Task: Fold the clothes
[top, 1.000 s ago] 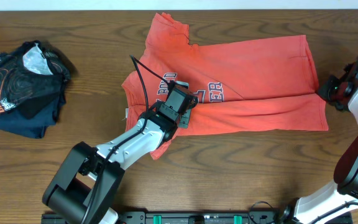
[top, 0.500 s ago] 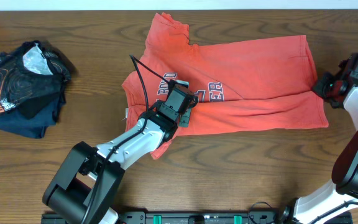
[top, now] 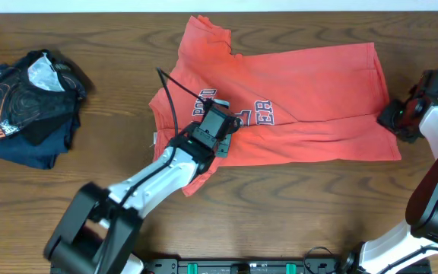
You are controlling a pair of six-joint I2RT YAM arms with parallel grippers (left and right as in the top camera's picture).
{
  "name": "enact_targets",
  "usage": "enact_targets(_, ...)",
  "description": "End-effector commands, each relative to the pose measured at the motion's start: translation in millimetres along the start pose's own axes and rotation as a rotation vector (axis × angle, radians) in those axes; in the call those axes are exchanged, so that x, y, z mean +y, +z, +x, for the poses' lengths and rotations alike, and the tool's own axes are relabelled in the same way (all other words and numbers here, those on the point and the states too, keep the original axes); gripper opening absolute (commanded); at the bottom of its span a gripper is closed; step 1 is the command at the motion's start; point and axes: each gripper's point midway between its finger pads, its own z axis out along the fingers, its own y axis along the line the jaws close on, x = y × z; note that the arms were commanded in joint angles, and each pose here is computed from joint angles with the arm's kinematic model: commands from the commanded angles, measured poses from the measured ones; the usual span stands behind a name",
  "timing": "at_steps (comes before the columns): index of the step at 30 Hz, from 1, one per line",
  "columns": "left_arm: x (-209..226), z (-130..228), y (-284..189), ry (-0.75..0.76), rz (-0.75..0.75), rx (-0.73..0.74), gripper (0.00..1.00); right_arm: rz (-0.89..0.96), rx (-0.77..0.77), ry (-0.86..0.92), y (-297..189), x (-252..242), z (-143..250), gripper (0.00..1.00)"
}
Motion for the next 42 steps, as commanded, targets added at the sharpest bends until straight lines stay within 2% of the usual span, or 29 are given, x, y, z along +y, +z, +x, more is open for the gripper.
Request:
enact_targets(1, 4.2, -17.4, -32.1, -0.017, 0.01, -0.043, 0.58, 0.027, 0.042, -0.004, 4.4, -5.0, 11.0, 0.36)
enact_targets(5, 4.2, 6.4, -44.6, -0.064, 0.036, 0.057, 0.58, 0.043, 0.075, -0.005, 6.4, -9.6, 21.7, 0.27)
enact_targets(14, -7.4, 30.2, -34.4, -0.06, 0.095, 0.157, 0.59, 0.054, 0.104, -0.003, 26.2, -20.9, 50.2, 0.27)
enact_targets(19, -31.6, 40.6, -40.4, -0.064, 0.233, 0.218, 0.59, 0.053, 0.098, -0.004, 32.5, -23.5, 56.4, 0.27)
enact_targets(32, -51.2, 67.1, -12.4, -0.001, 0.226, 0.291, 0.59, 0.053, 0.101, -0.004, 33.3, -24.1, 58.1, 0.26)
enact_targets(38, -38.6, 58.9, 6.7, 0.007, 0.128, 0.235, 0.59, 0.054, 0.103, -0.003, 33.3, -24.3, 58.6, 0.26)
enact_targets(40, -36.1, 53.4, 8.5, 0.007, 0.11, 0.208, 0.55, 0.054, 0.102, -0.003, 33.3, -24.3, 58.5, 0.26)
enact_targets(42, -33.8, 49.8, 9.4, 0.007, 0.095, 0.191, 0.44, 0.054, 0.102, -0.004, 33.3, -24.2, 58.3, 0.26)
